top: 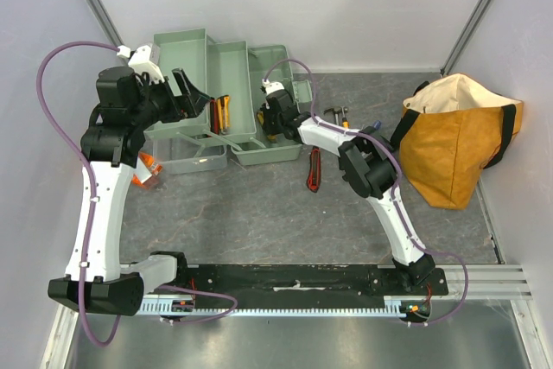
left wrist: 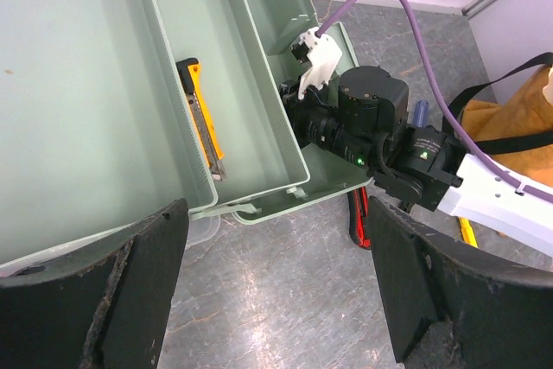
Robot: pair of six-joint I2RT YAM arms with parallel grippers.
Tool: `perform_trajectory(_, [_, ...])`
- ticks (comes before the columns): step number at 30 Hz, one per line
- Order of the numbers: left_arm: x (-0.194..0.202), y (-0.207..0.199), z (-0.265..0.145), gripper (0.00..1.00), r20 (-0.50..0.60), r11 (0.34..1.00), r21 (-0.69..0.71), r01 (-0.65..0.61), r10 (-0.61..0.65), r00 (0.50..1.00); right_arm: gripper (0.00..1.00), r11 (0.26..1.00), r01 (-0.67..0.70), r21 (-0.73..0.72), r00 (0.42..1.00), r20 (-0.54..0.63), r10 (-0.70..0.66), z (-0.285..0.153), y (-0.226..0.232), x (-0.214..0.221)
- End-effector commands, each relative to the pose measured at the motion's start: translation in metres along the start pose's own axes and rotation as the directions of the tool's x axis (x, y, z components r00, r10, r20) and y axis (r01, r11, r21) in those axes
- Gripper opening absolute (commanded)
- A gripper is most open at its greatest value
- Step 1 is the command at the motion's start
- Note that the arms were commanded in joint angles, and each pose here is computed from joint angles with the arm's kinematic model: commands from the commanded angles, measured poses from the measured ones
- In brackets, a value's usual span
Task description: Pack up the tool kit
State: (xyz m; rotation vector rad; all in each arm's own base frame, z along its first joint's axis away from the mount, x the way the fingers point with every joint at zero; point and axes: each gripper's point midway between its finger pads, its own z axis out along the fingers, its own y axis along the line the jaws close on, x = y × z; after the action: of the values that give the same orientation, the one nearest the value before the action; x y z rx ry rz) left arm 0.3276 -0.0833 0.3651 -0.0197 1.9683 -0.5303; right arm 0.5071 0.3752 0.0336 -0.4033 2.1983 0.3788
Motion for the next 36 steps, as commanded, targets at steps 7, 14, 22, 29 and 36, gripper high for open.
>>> perform_trajectory(7, [-0.017, -0.006, -0.009, 0.89, 0.057, 0.998, 0.008, -0.056, 0.055, 0.997, 0.06, 0.996, -0.070, 0.057, 0.993, 0.101, 0.065, -0.031, -0.004, -0.055])
perform_trajectory(14, [-0.018, -0.008, -0.011, 0.89, 0.064, 0.998, 0.011, -0.059, 0.058, 0.996, 0.05, 0.993, -0.117, 0.024, 0.969, 0.221, 0.109, -0.061, -0.003, -0.110])
perform_trajectory(22, [-0.017, -0.007, -0.012, 0.89, 0.065, 0.998, 0.008, -0.059, 0.058, 0.996, 0.06, 0.987, -0.157, -0.020, 0.927, 0.342, 0.154, -0.106, -0.005, -0.172])
perform_trajectory(29, [-0.018, -0.008, -0.015, 0.89, 0.071, 0.998, 0.007, -0.059, 0.058, 0.996, 0.07, 0.971, -0.161, -0.175, 0.875, 0.430, 0.223, -0.160, 0.018, -0.231])
perform_trajectory(36, [-0.017, -0.009, -0.018, 0.89, 0.077, 0.998, 0.008, -0.058, 0.057, 0.995, 0.08, 0.926, -0.163, -0.340, 0.866, 0.400, 0.299, -0.179, 0.069, -0.237])
